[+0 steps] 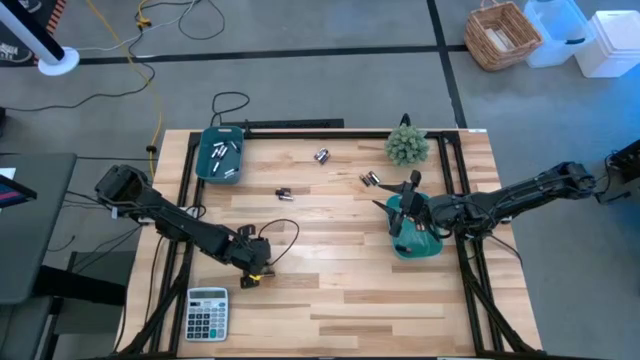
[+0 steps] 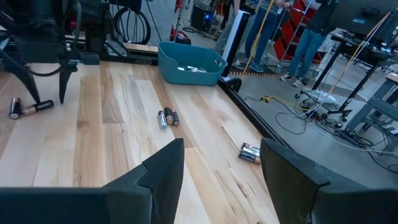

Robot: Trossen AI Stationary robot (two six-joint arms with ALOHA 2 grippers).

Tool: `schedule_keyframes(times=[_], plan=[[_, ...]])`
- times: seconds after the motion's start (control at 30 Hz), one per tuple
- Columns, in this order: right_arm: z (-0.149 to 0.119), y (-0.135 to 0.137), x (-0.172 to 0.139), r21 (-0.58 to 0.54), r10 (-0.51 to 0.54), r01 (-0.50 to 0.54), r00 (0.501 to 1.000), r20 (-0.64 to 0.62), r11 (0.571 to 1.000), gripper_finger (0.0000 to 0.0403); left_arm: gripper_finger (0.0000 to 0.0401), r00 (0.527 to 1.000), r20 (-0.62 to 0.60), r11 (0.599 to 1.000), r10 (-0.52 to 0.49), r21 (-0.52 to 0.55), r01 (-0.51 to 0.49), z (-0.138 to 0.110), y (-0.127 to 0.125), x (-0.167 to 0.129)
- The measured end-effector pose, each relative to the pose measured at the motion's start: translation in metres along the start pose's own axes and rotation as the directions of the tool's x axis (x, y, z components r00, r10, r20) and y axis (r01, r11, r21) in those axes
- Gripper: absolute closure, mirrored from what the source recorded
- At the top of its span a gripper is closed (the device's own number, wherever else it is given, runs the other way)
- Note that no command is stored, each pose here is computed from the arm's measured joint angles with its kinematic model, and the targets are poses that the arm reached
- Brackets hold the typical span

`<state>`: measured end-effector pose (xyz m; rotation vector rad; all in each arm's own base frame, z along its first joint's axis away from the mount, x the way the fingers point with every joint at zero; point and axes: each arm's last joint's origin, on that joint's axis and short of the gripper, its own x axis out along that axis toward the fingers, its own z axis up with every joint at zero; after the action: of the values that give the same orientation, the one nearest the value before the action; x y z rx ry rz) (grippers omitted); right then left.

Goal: Sort batteries
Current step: Put the black battery into the bin

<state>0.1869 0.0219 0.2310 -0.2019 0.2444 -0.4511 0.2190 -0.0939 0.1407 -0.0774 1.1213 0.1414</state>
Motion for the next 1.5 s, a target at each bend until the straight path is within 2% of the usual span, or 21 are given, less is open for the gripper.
schedule_keyframes(times=[0.27, 0.37, 0.5, 0.67, 0.87, 1.0, 1.2, 1.37, 1.5], plan=[[0.000, 0.000, 0.000, 0.001, 0.000, 0.000, 1.000, 0.001, 1.000, 0.0180, 0.0320, 0.999, 0.047, 0.998, -0.013, 0.061, 0.010, 0.007, 0.002, 0.001], [0.000, 0.000, 0.000, 0.001, 0.000, 0.000, 1.000, 0.001, 1.000, 0.0180, 0.0327, 0.999, 0.050, 0.994, -0.015, 0.106, 0.009, 0.007, 0.002, 0.001], [0.000, 0.000, 0.000, 0.001, 0.000, 0.000, 1.000, 0.001, 1.000, 0.0180, 0.0302, 0.999, 0.051, 0.988, 0.002, 0.155, -0.010, 0.008, 0.005, 0.002], [0.000, 0.000, 0.000, 0.001, 0.000, 0.000, 1.000, 0.000, 1.000, 0.0180, 0.0235, 0.998, 0.062, 0.983, 0.029, 0.182, -0.040, 0.012, 0.011, 0.003], [0.000, 0.000, 0.000, -0.004, 0.000, 0.000, 1.000, 0.000, 1.000, 0.0180, 0.0171, 0.985, 0.168, 0.934, -0.032, 0.356, -0.031, 0.026, 0.011, 0.003], [0.000, 0.000, 0.000, -0.004, 0.000, 0.000, 1.000, 0.000, 1.000, 0.0180, 0.0161, 0.977, 0.205, 0.915, -0.055, 0.402, -0.032, 0.035, 0.019, 0.005], [0.000, 0.000, 0.000, -0.004, 0.000, 0.000, 1.000, 0.001, 1.000, 0.0180, 0.0164, 0.985, 0.147, 0.903, -0.092, 0.428, 0.020, 0.040, 0.035, 0.023], [0.001, 0.000, 0.000, -0.001, -0.001, 0.001, 1.000, 0.005, 1.000, 0.0180, 0.0165, 0.979, 0.166, 0.891, -0.116, 0.453, 0.029, 0.050, 0.039, 0.041], [0.001, 0.000, 0.000, -0.002, -0.001, 0.001, 1.000, 0.005, 1.000, 0.0180, 0.0165, 0.972, 0.180, 0.865, -0.150, 0.500, 0.041, 0.058, 0.041, 0.042]])
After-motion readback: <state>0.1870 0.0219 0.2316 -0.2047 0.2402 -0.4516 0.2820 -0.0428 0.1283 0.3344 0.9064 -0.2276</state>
